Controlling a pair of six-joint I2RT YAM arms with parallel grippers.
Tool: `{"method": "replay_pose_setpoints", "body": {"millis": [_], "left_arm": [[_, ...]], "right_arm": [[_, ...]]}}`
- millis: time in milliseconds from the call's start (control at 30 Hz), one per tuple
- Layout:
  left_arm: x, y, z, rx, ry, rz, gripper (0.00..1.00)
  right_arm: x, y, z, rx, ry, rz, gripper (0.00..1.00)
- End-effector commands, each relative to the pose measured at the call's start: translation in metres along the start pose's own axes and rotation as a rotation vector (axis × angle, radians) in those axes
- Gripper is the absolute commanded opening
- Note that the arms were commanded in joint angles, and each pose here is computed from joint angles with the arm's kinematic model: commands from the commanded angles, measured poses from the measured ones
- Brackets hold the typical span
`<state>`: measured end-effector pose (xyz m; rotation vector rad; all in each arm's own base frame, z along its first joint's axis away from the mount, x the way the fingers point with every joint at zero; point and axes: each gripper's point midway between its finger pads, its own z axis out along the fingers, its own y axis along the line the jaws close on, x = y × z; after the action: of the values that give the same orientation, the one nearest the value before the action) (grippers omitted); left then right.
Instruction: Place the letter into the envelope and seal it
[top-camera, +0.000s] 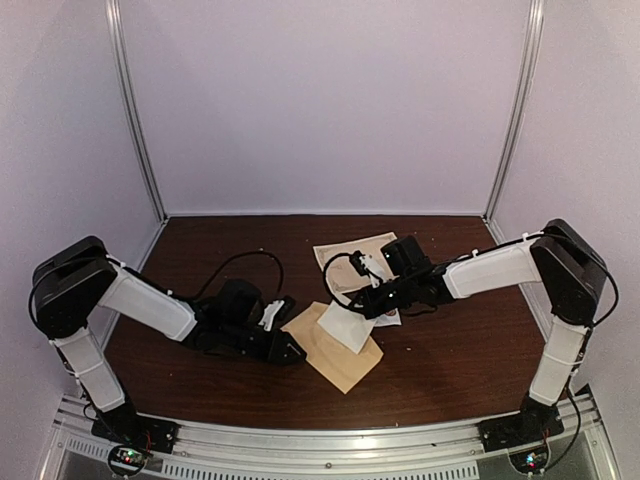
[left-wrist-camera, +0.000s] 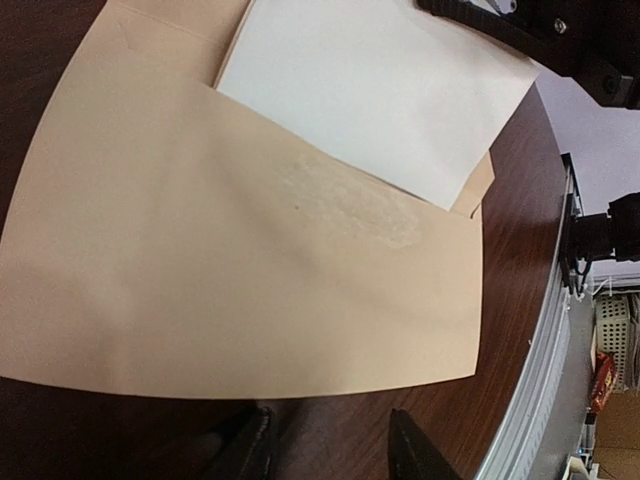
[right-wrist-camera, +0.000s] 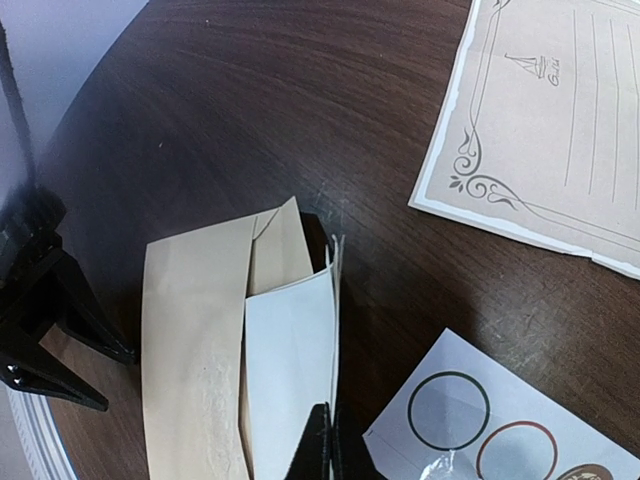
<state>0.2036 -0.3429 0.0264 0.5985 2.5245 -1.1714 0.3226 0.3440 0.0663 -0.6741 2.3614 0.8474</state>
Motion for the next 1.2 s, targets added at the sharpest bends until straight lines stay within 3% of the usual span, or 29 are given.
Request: {"method": "replay_pose_setpoints", "body": {"millis": [0,833,1167], "left_arm": [[-0.004,-0.002,0.006,0.021,-0.004,0.013,0.4],[-0.003,-0.003,0.012,0.037,0.005,0.015,0.4],[-0.002,-0.003,0.012,0.039,0.006,0.013,0.4]], "right_arm": [[-0.006,0.002,0.003,-0.023,-0.021,0.018,0.0],[0.015,0.03,0.021,-0.105,0.008,0.029,0.0],[0.015,0.019,0.017,-0.025,-0.007,0.11,0.0]]}}
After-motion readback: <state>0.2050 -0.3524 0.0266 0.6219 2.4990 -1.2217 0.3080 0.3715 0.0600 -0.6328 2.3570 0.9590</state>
